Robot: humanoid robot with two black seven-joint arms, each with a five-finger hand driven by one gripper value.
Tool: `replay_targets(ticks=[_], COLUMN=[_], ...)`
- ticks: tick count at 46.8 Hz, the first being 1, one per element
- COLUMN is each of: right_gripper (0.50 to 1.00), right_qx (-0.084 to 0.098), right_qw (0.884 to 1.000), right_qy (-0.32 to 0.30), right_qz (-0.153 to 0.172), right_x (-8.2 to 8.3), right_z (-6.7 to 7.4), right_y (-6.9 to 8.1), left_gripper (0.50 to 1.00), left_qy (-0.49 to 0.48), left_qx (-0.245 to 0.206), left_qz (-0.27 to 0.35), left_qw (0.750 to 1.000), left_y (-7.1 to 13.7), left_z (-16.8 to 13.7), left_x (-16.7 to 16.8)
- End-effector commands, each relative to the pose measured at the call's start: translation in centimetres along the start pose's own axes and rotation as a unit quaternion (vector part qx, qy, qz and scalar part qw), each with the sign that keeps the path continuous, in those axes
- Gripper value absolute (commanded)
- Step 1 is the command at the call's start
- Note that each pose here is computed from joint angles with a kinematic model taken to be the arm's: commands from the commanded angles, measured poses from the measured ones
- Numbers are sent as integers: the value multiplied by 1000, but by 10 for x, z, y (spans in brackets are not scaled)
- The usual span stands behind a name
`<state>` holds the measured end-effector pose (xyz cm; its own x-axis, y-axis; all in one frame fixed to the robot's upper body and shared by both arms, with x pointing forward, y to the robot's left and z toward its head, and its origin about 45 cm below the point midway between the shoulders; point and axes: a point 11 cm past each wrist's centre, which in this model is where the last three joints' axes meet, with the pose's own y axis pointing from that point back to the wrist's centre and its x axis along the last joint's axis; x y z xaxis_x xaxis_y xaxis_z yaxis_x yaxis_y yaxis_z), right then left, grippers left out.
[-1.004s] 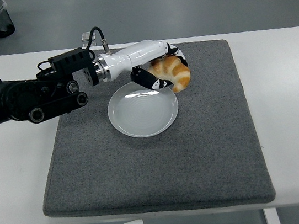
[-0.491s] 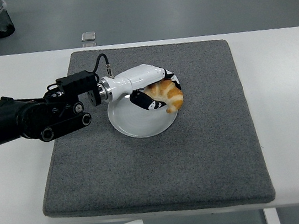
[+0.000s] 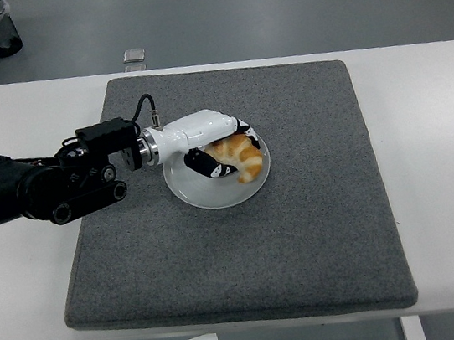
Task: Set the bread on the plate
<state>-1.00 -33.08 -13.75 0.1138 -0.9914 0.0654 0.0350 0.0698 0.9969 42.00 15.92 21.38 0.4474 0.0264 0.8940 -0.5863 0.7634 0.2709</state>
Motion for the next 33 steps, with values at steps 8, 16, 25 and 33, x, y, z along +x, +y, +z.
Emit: replay_targets(ticks=[8, 16, 25, 33], right_gripper=[932, 932, 932, 932], right_qx=[1, 0, 0, 1], right_qw=[1000, 1000, 1000, 1000], right_qy=[0, 0, 0, 0], right_qz=[0, 0, 0, 0], right_x=[0, 0, 0, 0], right_z=[-1, 0, 0, -1], right_y=[0, 0, 0, 0], left_gripper=[500, 500, 500, 500], left_qy=[-1, -17, -20, -21], left_qx=[-5, 3, 8, 8], left_qz=[-6, -10, -6, -8], left_qw=[1000, 1000, 1000, 1000], left_y=[20, 29, 32, 30], left_z=[-1, -9, -13, -13], left_x=[1, 3, 4, 2])
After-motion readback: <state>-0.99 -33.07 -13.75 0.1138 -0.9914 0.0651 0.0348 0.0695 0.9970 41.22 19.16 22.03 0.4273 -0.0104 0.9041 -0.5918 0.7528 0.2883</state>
